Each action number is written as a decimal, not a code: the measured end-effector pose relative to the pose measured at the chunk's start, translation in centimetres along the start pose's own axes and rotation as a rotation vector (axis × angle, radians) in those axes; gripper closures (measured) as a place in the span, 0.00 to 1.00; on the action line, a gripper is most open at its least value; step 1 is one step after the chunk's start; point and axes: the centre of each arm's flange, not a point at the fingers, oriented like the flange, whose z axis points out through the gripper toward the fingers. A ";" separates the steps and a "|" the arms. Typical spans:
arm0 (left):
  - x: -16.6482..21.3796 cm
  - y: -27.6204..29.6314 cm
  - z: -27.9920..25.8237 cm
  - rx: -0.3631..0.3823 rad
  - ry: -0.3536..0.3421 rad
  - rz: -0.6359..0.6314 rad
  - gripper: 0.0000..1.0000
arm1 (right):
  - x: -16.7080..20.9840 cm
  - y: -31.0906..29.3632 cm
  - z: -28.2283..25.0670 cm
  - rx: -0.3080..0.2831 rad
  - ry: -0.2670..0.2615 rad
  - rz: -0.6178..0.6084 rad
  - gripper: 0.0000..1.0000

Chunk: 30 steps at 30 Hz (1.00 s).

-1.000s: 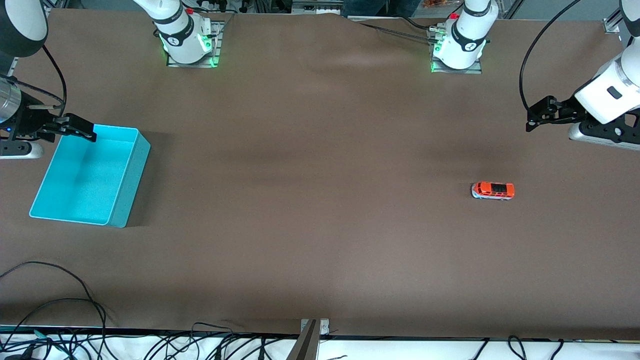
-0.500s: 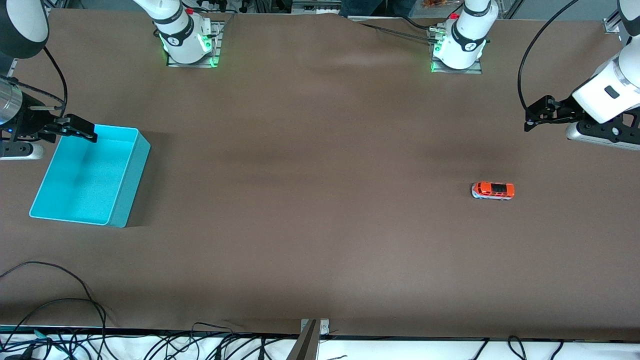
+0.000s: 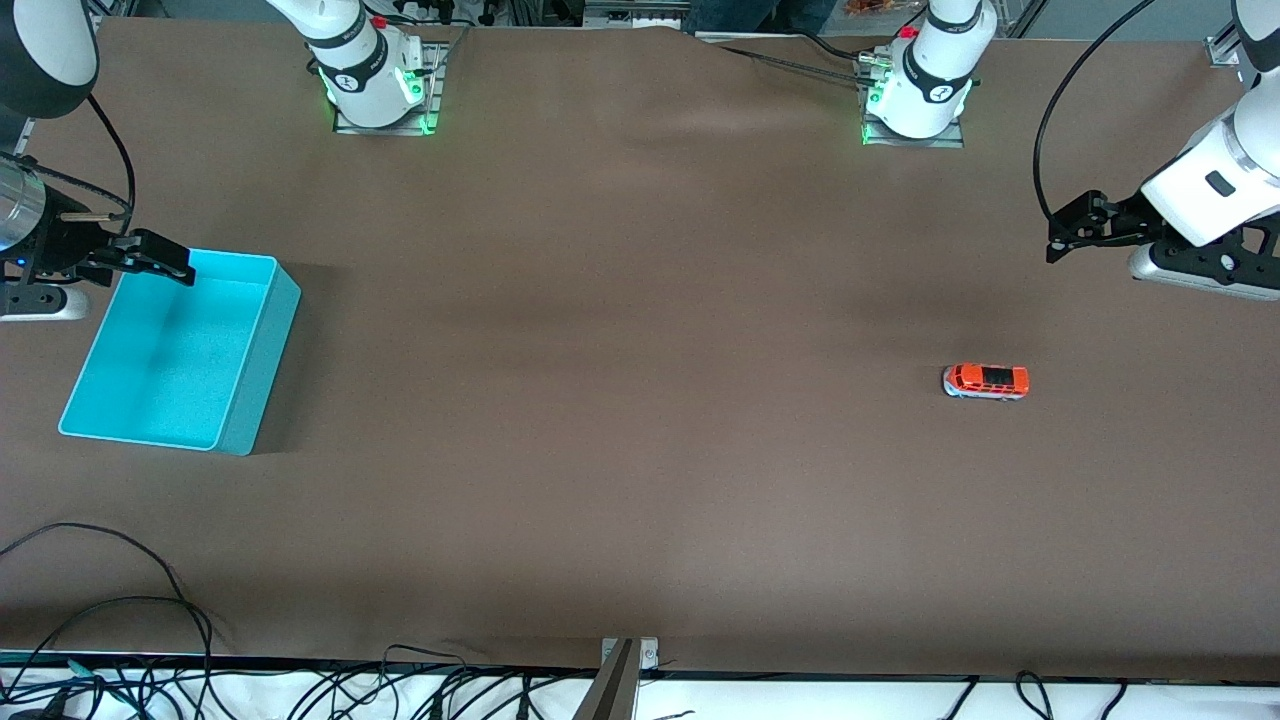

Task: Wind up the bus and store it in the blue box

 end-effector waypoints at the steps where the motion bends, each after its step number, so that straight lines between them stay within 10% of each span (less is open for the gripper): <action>1: 0.0 0.0 0.0 0.000 0.000 0.000 0.00 | 0.0 0.0 0.0 0.000 0.000 0.000 0.00; 30: 0.3 -0.6 0.1 0.001 0.003 0.380 0.00 | 0.1 0.0 0.2 0.000 -0.004 0.000 0.00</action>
